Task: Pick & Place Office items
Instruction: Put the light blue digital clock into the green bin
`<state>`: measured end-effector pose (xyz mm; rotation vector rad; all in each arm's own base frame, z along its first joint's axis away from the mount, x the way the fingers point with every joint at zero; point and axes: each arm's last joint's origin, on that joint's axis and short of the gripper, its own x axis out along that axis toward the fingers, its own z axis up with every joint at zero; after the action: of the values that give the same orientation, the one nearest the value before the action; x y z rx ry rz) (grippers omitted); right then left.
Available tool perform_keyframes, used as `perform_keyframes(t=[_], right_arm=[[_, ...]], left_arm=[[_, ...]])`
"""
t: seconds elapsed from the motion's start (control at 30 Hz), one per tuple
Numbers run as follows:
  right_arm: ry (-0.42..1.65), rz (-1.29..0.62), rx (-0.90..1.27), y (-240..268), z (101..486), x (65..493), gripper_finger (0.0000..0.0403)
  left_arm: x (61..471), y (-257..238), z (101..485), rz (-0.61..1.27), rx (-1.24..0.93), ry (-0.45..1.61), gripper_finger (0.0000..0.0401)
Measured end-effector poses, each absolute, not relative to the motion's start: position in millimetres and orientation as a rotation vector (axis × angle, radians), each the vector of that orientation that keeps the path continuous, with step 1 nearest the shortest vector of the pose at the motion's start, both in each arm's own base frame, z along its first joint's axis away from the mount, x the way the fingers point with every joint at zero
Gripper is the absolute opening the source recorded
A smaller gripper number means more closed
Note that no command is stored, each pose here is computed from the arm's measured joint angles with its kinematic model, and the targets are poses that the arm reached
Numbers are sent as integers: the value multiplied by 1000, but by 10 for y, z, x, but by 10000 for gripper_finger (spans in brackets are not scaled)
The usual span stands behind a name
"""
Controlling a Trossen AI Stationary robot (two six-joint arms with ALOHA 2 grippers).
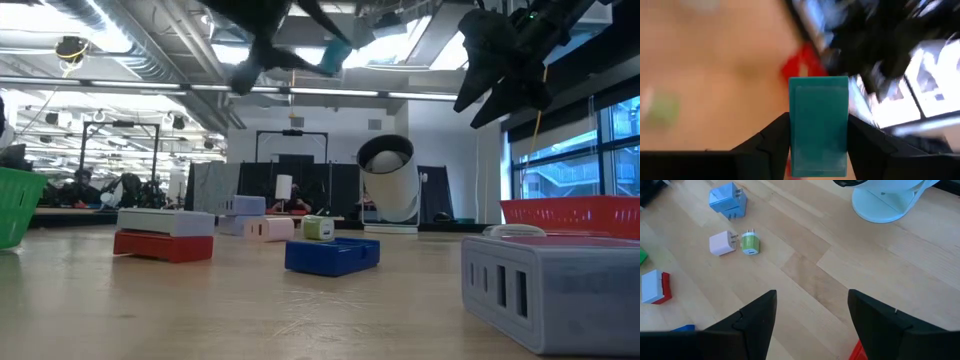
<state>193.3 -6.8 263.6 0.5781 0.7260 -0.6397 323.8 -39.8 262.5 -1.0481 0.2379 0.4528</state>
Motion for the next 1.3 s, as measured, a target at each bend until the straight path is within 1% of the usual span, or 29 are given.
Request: perform_keyframes(t=[0.13,0.3,0.4,0.53,0.67,0.8,1.07,1.3], right_arm=[[726,-640,578,-68,2636,1933,246],[725,-640,578,-68,2637,1934,246],[721,-639,579,-68,2640,1937,247],[703,-668,562,-79,2643,1936,247],[665,-687,555,-87,2661,1953,247],[621,-708,547,-96,2682,1971,247],[572,-766,517,-117,2699,1975,247],[556,-773,514,-118,2708,1982,247]], left_arm=[[3139,-671,2512,415,-1199,427,159],[2943,-1066,2417,415,-1340,629,162],[2788,-1296,2374,463,-1433,719,161],[2528,-1551,2308,579,-1501,844,161],[2229,-1670,2189,821,-1492,955,163],[2024,-1696,2120,1034,-1471,997,163],[1880,-1660,2017,1226,-1325,1125,165],[1862,-1646,1907,1324,-1220,1138,166]])
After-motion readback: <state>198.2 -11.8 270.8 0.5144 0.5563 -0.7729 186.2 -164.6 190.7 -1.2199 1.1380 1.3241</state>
